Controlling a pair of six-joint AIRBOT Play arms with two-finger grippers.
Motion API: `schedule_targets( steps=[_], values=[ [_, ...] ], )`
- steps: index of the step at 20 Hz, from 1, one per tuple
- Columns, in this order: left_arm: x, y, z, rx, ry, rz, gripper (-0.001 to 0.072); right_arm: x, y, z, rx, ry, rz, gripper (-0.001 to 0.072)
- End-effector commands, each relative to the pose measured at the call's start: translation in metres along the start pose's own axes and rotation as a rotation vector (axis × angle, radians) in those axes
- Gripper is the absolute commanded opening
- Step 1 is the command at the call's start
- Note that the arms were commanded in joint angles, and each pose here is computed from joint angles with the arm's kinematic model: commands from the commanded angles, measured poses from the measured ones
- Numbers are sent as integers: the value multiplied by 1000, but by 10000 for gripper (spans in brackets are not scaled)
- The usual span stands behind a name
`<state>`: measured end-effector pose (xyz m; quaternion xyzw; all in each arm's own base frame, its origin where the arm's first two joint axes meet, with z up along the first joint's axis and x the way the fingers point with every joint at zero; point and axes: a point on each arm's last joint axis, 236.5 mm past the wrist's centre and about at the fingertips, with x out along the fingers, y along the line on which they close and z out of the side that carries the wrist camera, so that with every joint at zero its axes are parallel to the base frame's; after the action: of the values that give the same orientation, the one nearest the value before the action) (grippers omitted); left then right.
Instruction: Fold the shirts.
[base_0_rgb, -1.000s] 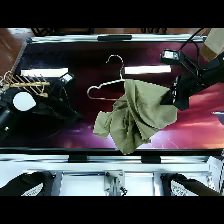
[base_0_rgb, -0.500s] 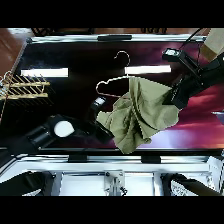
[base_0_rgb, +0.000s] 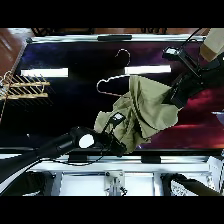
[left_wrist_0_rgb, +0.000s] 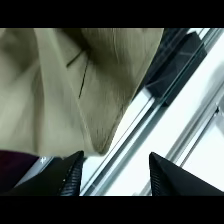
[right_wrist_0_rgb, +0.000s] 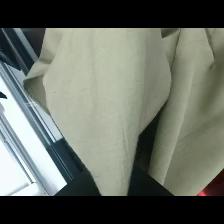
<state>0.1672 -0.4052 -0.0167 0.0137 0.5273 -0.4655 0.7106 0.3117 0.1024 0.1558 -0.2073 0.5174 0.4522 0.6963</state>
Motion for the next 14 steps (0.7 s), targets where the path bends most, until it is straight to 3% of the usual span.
schedule_targets(
  steps=[1, 6, 9, 10, 14],
  values=[
    [13, 5, 15, -25, -68, 10, 515, 0, 2, 10, -8, -40, 7, 48],
    [29, 22, 8, -44, -37, 39, 509, -1, 15, 14, -23, -61, 63, 48],
    [26, 23, 10, -34, -42, 45, 329, -1, 15, 14, -23, -60, 64, 49],
    [22, 22, 9, -24, -32, 45, 213, -1, 16, 14, -23, -58, 64, 48],
    [-9, 46, 6, 135, 47, 202, 136, -1, 12, 16, -35, -68, 50, 48]
  ],
)
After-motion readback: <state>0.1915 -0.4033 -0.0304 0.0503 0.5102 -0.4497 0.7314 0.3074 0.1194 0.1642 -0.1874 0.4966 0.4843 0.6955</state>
